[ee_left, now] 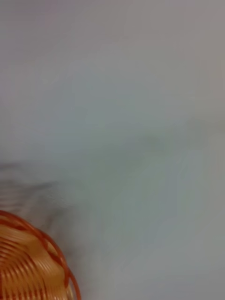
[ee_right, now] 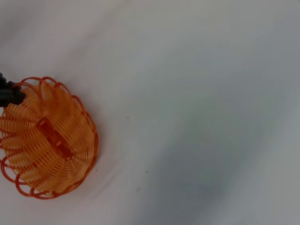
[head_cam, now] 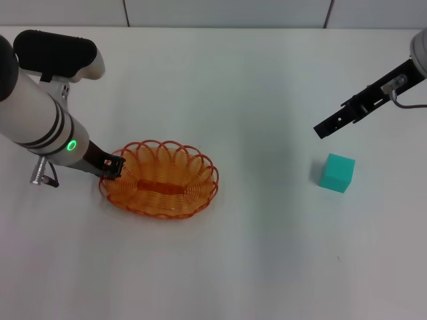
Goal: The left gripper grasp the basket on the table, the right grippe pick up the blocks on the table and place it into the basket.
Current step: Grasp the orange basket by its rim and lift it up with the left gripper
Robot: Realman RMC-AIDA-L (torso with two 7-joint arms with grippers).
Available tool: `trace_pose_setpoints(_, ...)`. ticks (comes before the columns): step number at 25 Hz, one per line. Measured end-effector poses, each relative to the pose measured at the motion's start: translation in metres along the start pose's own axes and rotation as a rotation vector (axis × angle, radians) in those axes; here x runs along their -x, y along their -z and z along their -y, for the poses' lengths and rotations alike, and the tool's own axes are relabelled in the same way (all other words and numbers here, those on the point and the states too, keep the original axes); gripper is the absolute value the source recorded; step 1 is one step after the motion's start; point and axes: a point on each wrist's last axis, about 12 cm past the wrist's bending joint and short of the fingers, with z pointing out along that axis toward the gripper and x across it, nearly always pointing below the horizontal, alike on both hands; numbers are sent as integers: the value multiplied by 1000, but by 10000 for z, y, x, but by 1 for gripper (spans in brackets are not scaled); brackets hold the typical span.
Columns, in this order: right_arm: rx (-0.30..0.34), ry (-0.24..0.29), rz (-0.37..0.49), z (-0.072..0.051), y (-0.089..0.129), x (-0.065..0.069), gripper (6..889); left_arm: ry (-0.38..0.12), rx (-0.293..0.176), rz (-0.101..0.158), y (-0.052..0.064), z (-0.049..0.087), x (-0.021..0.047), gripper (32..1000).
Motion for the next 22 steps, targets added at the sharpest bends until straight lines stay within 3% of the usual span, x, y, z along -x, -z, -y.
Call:
trace_pose_setpoints(11,0,-2,-1,3,-3,-9,848,13,-18,1,21,-1,10,149)
trace_pose_setpoints(14,0,-3,-2,5,-4,-14,848,13,-37,14,68,13,40,139)
trace_pose_setpoints(19,1,1,-2,8,-6,-20,848,-5,-57,61,251,40,106,107)
trace_pose_setpoints(22,1,2,-2,8,-6,-19,848,-2,-58,72,343,28,133,104)
